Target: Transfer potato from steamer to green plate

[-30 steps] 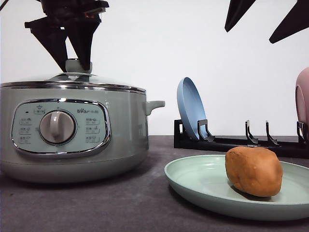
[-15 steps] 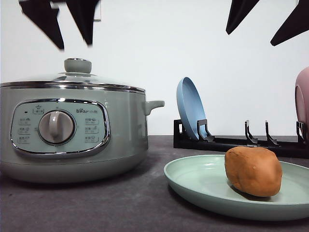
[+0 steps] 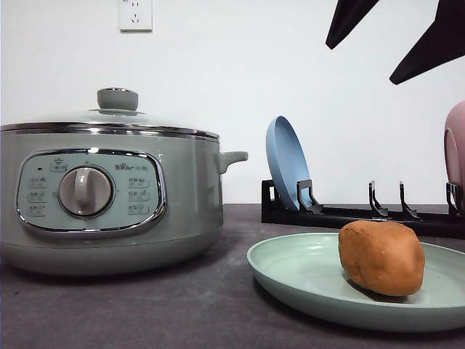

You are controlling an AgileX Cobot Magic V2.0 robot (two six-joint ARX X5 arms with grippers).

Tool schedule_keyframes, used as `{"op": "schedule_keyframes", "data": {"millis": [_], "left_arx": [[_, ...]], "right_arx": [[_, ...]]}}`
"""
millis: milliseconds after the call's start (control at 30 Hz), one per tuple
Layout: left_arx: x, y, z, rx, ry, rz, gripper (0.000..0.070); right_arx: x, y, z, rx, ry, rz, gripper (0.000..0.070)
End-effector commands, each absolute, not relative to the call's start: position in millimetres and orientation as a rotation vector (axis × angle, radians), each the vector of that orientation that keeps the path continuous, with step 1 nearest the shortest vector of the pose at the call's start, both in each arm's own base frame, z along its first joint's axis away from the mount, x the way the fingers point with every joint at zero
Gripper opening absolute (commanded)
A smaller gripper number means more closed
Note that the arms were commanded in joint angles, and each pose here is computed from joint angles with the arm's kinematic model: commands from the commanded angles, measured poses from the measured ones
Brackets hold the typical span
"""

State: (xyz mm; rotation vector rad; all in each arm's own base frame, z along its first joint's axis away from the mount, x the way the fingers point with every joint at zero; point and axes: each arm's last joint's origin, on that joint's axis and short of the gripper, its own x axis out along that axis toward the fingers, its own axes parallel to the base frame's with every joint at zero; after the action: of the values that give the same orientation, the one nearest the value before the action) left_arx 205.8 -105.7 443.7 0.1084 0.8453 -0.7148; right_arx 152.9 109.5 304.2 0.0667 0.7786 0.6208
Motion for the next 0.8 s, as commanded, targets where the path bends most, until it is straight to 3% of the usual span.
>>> {"op": "schedule_keyframes", "data": {"millis": [0,233,433,500,533,567,667,700,767], "left_arx": [[201,-106,451,0.103,0.820,-0.752,0.0470],[183,-101,454,0.063,0.865,-0.843,0.0469],[180,-100,453,0.063,0.901,-0.847,0.0466],[180,-100,453,0.063,0.899,-0.847,0.0424],[180,-100,453,0.063,0.898,-0.847,0.0364],[180,-100,453,0.063,0.896,-0.847,0.0294],[181,-100,453,0.064,0.890,-0.848,0.0053],[181,-100,453,0.064,0.888,-0.848,0.0007],[181,-100,453,0.063,0.887,-0.848,0.0000]], "right_arx": [[153,112,308,0.060,0.779,0.658,0.0589],[149,112,305,0.072,0.831,0.719,0.0589],[147,111,303,0.062,0.863,0.715,0.0589],[147,110,302,0.060,0.871,0.713,0.0579],[147,110,302,0.059,0.875,0.712,0.0560],[147,110,302,0.059,0.878,0.711,0.0485],[146,110,301,0.055,0.882,0.711,0.0100],[146,110,301,0.052,0.880,0.712,0.0019],[147,110,301,0.046,0.877,0.710,0.0001]]}}
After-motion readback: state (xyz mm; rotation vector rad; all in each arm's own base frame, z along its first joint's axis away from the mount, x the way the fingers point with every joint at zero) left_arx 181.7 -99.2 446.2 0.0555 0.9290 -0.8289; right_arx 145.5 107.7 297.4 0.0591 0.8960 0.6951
